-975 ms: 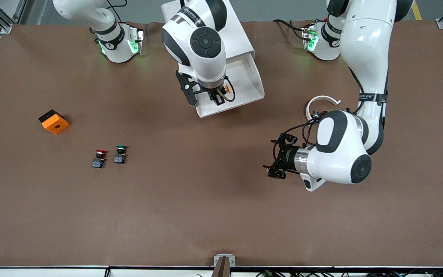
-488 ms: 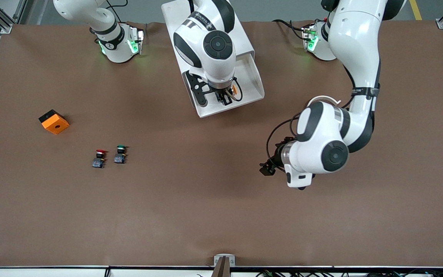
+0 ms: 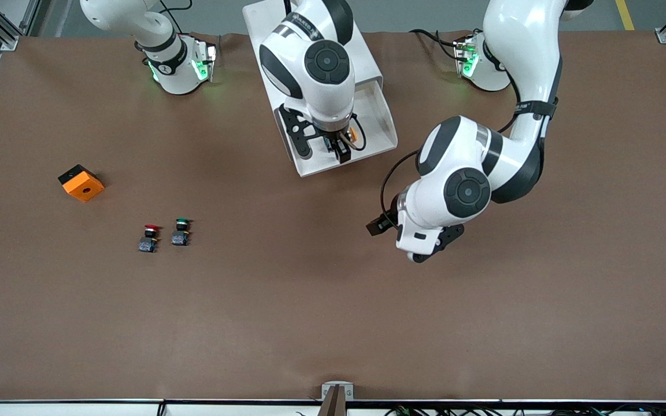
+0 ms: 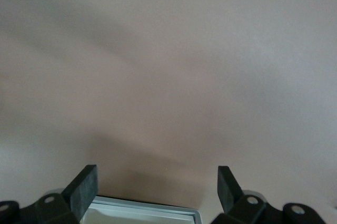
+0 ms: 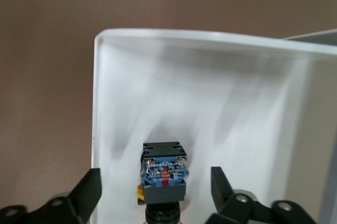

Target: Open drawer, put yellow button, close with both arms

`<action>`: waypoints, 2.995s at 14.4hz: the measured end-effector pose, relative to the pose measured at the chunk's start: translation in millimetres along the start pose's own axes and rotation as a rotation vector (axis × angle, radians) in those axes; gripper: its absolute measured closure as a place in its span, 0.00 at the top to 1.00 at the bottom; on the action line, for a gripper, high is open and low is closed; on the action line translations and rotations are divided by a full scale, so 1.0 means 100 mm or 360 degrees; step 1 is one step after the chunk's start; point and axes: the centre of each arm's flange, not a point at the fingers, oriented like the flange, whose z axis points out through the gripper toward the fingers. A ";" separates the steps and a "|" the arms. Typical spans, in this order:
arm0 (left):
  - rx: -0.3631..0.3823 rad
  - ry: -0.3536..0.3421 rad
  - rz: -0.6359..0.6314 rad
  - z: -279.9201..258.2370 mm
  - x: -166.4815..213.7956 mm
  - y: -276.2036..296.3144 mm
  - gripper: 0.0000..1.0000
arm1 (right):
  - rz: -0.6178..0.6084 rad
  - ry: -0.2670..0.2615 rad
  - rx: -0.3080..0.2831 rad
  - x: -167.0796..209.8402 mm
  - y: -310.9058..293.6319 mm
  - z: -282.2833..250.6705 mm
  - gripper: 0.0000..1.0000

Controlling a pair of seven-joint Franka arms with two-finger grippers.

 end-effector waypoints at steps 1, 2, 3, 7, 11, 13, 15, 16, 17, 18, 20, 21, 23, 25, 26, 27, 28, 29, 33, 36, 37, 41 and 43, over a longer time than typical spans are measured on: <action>-0.0005 0.0003 0.0031 0.03 -0.05 -0.01 1.00 | 0.0006 0.0005 -0.0015 0.05 0.03 -0.16 1.00; -0.0012 0.0010 0.0059 0.07 -0.13 -0.02 1.00 | 0.0006 0.0009 -0.0032 0.13 0.08 -0.34 1.00; -0.0012 0.0034 0.0103 0.13 -0.21 -0.03 1.00 | -0.0026 0.0012 -0.0053 0.23 0.13 -0.53 1.00; 0.0067 0.0132 0.0300 0.39 -0.66 -0.06 1.00 | -0.0309 -0.0010 -0.0106 0.84 0.43 -1.27 1.00; 0.0116 0.0097 0.0421 0.60 -1.10 -0.05 1.00 | -0.0667 -0.0078 -0.0121 1.85 0.70 -1.87 1.00; 0.0140 0.0069 0.0480 0.70 -1.33 -0.06 1.00 | -0.0839 -0.0122 -0.0116 2.40 0.85 -2.08 1.00; 0.0158 0.0044 0.0529 0.79 -1.53 -0.05 1.00 | -0.0974 -0.0156 -0.0078 2.90 1.00 -2.22 1.00; 0.0166 0.0032 0.0544 0.83 -1.61 -0.04 1.00 | -0.1045 -0.0171 -0.0057 3.17 1.09 -2.26 1.00; 0.0172 0.0022 0.0556 0.87 -1.69 -0.03 1.00 | -0.1103 -0.0179 -0.0039 3.42 1.19 -2.28 1.00; 0.0178 0.0012 0.0567 0.90 -1.76 -0.02 1.00 | -0.1149 -0.0175 -0.0030 3.63 1.28 -2.30 1.00; 0.0188 -0.0016 0.0587 0.97 -1.93 -0.01 1.00 | -0.1224 -0.0138 -0.0034 3.94 1.42 -2.32 1.00; 0.0189 -0.0040 0.0595 1.01 -2.03 0.00 1.00 | -0.1270 -0.0122 -0.0035 4.05 1.48 -2.34 1.00; 0.0194 -0.0078 0.0611 1.08 -2.24 0.01 1.00 | -0.1358 -0.0103 -0.0027 4.29 1.57 -2.37 1.00; 0.0209 -0.0101 0.0628 1.14 -2.42 0.02 1.00 | -0.1409 -0.0094 -0.0002 4.54 1.63 -2.37 1.00; 0.0215 -0.0116 0.0637 1.18 -2.50 0.01 1.00 | -0.1433 -0.0089 0.0008 4.64 1.65 -2.35 1.00; 0.0216 -0.0143 0.0639 1.21 -2.58 0.01 1.00 | -0.1457 -0.0085 0.0012 4.72 1.65 -2.31 1.00; 0.0213 -0.0170 0.0635 1.24 -2.64 0.01 1.00 | -0.1470 -0.0083 0.0017 4.78 1.64 -2.25 1.00; 0.0215 -0.0185 0.0627 1.25 -2.69 0.00 1.00 | -0.1472 -0.0080 0.0021 4.82 1.63 -2.19 1.00; 0.0221 -0.0197 0.0600 1.28 -2.76 0.00 1.00 | -0.1515 -0.0014 0.0069 4.84 1.67 -1.96 1.00; 0.0183 -0.0178 0.0516 1.18 -2.73 0.05 1.00 | -0.1557 0.0034 0.0112 4.78 1.81 -1.86 1.00; 0.0148 -0.0150 0.0490 1.07 -2.62 0.09 1.00 | -0.1582 0.0046 0.0122 4.76 1.85 -1.85 1.00; 0.0029 0.0104 0.0339 0.36 -1.47 0.08 1.00 | -0.1620 0.0081 0.0148 4.72 1.89 -1.89 1.00; 0.0024 0.0232 0.0250 0.08 -0.83 -0.11 1.00 | -0.1625 0.0107 0.0167 4.72 1.89 -1.94 1.00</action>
